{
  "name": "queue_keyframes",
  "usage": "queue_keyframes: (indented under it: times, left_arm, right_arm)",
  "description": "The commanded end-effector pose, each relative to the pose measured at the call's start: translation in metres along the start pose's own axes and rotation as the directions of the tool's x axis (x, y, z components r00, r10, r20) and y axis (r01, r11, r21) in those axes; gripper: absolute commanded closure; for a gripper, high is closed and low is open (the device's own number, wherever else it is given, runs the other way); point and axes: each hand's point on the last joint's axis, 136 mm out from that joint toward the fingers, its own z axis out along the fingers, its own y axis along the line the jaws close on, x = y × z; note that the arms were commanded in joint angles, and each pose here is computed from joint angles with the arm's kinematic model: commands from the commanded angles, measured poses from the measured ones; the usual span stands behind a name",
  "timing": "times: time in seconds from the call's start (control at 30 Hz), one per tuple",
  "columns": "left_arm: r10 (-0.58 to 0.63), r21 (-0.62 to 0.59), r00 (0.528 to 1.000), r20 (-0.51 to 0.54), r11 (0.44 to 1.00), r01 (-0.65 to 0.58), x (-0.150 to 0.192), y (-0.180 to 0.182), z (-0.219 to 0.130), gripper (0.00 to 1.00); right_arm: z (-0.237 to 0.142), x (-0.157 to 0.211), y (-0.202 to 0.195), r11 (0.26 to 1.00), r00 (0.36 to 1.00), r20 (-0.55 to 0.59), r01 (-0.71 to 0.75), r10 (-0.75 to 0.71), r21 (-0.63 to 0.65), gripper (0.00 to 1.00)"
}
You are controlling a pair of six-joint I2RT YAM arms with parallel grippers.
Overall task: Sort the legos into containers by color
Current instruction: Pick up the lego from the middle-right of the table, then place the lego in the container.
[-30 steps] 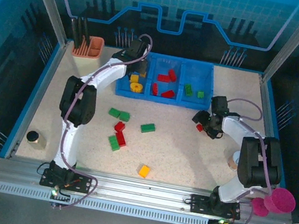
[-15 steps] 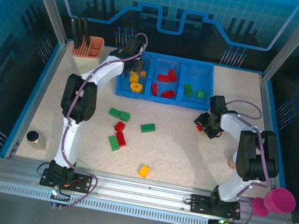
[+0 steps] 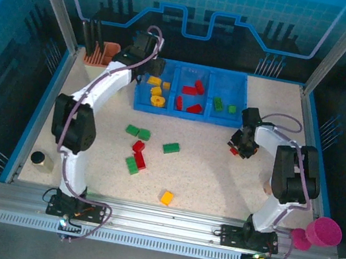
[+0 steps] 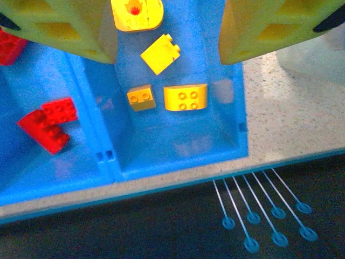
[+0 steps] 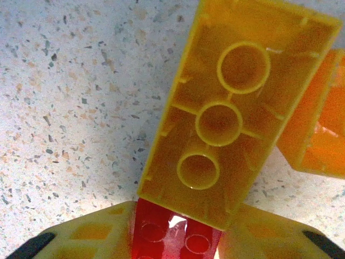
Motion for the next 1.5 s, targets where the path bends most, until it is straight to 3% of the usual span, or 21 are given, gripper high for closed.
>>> queue_keyframes:
  times: [0.0, 0.13, 0.33, 0.67, 0.87, 0.93, 1.03, 1.23, 1.47]
  left_arm:
    - [-0.032, 0.019, 0.998, 0.048, 0.999, 0.031, -0.014, 0.001, -0.045, 0.46]
    - [-0.015, 0.008, 0.997, 0.080, 1.000, 0.014, -0.017, 0.009, -0.093, 0.45]
    - [0.019, -0.032, 0.998, 0.062, 0.999, -0.017, 0.021, 0.025, -0.142, 0.42]
    - [0.061, -0.023, 0.996, 0.066, 0.998, -0.060, 0.072, 0.035, -0.197, 0.36]
    - [0.067, -0.003, 0.997, 0.046, 0.998, -0.067, 0.094, 0.035, -0.203, 0.35]
    - [0.060, 0.022, 0.997, 0.041, 0.998, -0.061, 0.099, 0.031, -0.204, 0.34]
    - [0.050, 0.057, 0.998, 0.034, 0.997, -0.052, 0.103, 0.025, -0.205, 0.32]
    - [0.024, 0.096, 1.000, -0.017, 0.995, -0.023, 0.119, 0.020, -0.206, 0.32]
    - [-0.007, 0.097, 0.997, -0.081, 0.995, 0.015, 0.142, 0.020, -0.207, 0.29]
  right_arm:
    - [0.012, -0.021, 0.022, 0.998, 0.997, 0.060, 0.052, -0.049, -0.041, 0.64]
    - [0.013, -0.014, 0.035, 0.984, 0.985, 0.019, 0.171, -0.170, -0.042, 0.70]
    - [-0.010, 0.002, 0.066, 0.912, 0.913, 0.031, 0.409, -0.408, -0.022, 0.73]
    - [-0.118, -0.010, 0.146, 0.709, 0.684, 0.255, 0.706, -0.684, 0.008, 0.74]
    - [-0.145, -0.028, 0.209, 0.560, 0.505, 0.380, 0.828, -0.775, 0.040, 0.74]
    - [-0.145, -0.037, 0.231, 0.522, 0.454, 0.411, 0.851, -0.790, 0.064, 0.73]
    - [-0.137, -0.049, 0.259, 0.502, 0.427, 0.439, 0.863, -0.791, 0.065, 0.73]
    - [-0.113, -0.060, 0.301, 0.492, 0.424, 0.467, 0.870, -0.776, 0.029, 0.73]
    - [-0.070, -0.060, 0.320, 0.477, 0.429, 0.445, 0.879, -0.786, -0.005, 0.73]
